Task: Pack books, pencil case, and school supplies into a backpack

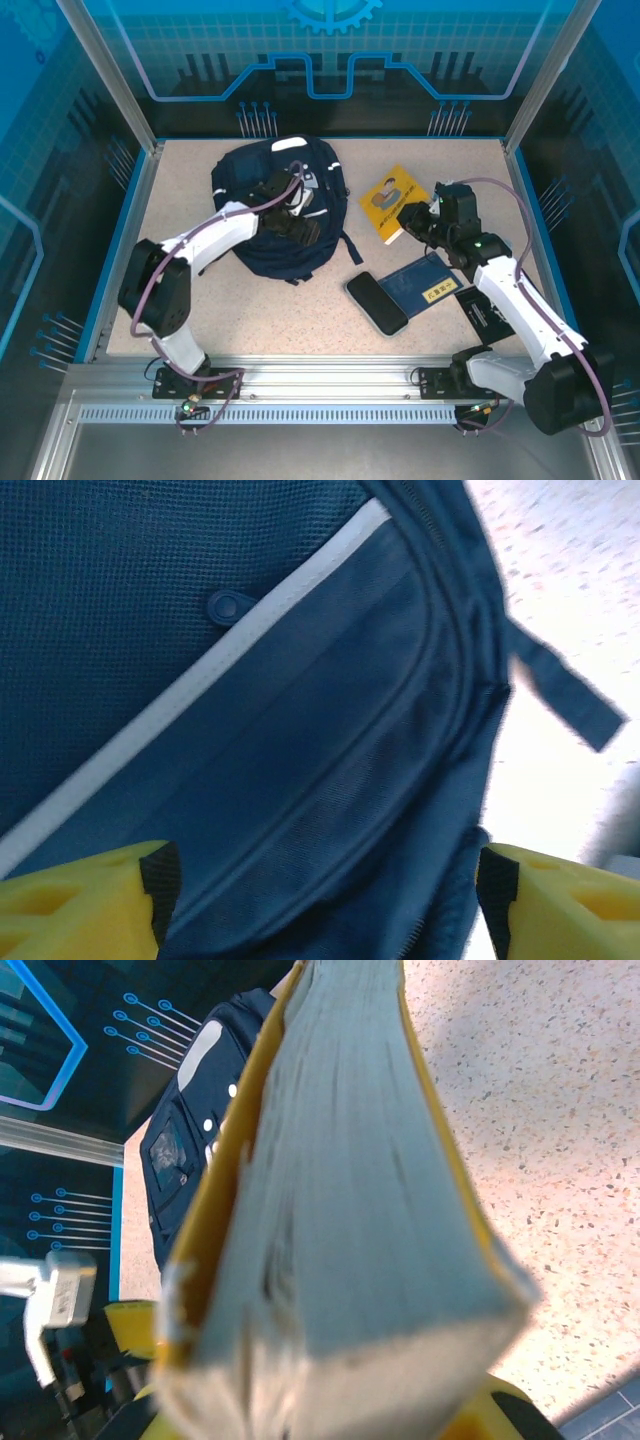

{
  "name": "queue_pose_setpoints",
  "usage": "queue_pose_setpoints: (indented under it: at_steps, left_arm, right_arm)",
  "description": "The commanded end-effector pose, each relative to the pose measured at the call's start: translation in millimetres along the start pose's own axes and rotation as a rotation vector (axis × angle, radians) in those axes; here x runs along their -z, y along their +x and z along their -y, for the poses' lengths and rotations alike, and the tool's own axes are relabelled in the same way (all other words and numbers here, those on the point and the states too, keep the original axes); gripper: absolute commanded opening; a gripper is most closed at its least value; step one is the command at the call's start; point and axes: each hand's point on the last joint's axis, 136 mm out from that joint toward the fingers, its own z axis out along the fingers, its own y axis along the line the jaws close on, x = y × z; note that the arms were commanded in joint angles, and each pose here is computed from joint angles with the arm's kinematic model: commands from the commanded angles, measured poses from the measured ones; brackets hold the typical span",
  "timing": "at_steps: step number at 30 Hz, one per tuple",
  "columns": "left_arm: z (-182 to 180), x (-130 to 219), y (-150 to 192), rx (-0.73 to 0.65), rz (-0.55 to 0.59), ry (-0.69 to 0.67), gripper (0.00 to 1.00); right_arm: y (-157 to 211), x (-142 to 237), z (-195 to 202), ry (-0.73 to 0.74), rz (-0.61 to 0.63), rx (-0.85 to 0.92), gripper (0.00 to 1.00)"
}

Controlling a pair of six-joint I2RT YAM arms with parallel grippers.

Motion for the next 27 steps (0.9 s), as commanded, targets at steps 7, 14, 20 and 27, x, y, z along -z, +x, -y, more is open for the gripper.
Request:
queue_pose_setpoints:
  at_steps: [7, 14, 20, 27]
  left_arm:
    - [-1, -14, 16, -0.215, -0.225, -0.055, 0.80]
    - [-17, -27, 17, -0.262, -0.303, -0.143, 0.81]
    - [-24, -42, 12, -0.288, -0.326, -0.195, 0.83]
    - [-28, -57, 5, -0.338, -0.316, -0.248, 0.75]
  right_arm:
    - [-2, 5, -9, -0.084, 0.005, 0.008, 0.10]
    - [-1, 4, -10, -0.089, -0.004, 0.001, 0.11]
    - [0, 2, -9, -0.083, -0.012, -0.012, 0.13]
    - [-2, 2, -11, -0.084, -0.008, -0.011, 0.13]
